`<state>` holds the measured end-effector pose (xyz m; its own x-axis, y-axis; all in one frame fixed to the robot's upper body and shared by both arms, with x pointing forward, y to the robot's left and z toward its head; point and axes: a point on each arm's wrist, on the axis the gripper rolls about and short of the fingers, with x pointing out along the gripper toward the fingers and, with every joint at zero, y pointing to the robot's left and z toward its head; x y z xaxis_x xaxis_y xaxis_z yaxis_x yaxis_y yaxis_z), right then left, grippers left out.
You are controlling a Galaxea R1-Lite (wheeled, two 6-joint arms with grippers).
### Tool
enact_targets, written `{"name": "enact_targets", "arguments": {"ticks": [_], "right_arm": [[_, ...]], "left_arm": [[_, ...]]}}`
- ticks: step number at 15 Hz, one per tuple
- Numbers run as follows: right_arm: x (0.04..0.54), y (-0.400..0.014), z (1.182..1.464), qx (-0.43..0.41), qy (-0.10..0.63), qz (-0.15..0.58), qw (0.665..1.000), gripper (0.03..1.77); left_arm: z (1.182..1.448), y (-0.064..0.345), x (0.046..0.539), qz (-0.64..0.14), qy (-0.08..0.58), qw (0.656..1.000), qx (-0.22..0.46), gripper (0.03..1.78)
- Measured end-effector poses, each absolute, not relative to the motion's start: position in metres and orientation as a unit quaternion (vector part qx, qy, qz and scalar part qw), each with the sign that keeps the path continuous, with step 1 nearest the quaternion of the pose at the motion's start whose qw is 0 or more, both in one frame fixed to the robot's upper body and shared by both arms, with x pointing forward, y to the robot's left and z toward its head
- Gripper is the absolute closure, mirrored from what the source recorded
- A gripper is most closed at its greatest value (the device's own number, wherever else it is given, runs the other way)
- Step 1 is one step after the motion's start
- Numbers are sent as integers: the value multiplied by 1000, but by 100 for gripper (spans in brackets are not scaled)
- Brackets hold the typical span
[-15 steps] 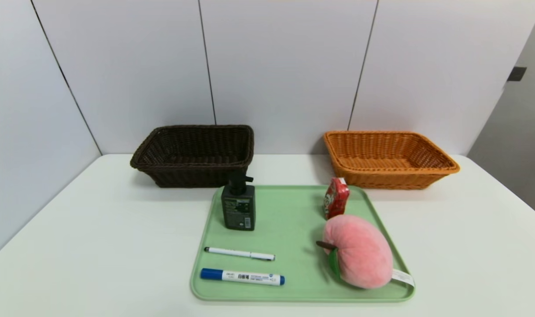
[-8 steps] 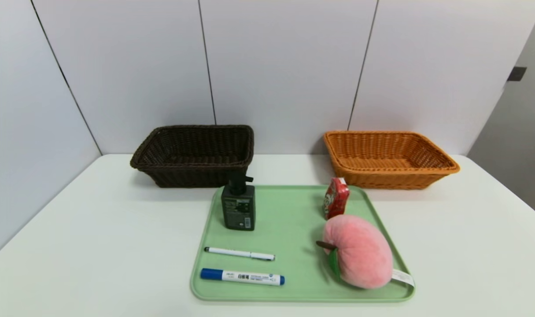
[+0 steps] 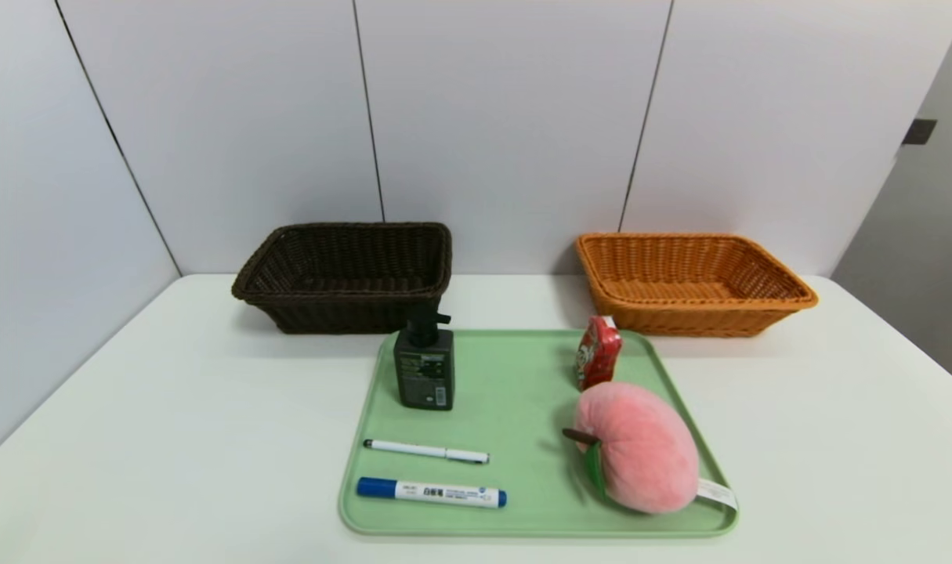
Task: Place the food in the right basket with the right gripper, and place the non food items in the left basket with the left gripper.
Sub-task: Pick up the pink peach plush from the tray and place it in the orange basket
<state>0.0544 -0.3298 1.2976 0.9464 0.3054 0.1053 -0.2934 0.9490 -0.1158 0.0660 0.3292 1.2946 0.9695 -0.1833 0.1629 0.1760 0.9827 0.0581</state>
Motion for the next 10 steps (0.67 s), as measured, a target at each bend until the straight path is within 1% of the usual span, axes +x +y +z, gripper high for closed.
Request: {"name": "enact_targets", "arguments": {"ticks": [3, 6, 8, 10], "right_arm": [[76, -329, 1336, -52, -69, 167, 982, 9], [103, -328, 1371, -53, -60, 188, 979, 9], [120, -327, 1386, -53, -50, 203, 976, 9], [136, -327, 1394, -51, -36, 209, 976, 9]], "left_arm": [[1334, 329, 89, -95, -110, 989, 21, 12], [1358, 329, 117, -99, -98, 990, 8, 12], [1373, 329, 137, -101, -98, 990, 4, 12], [1386, 329, 153, -102, -94, 990, 3, 12]]}}
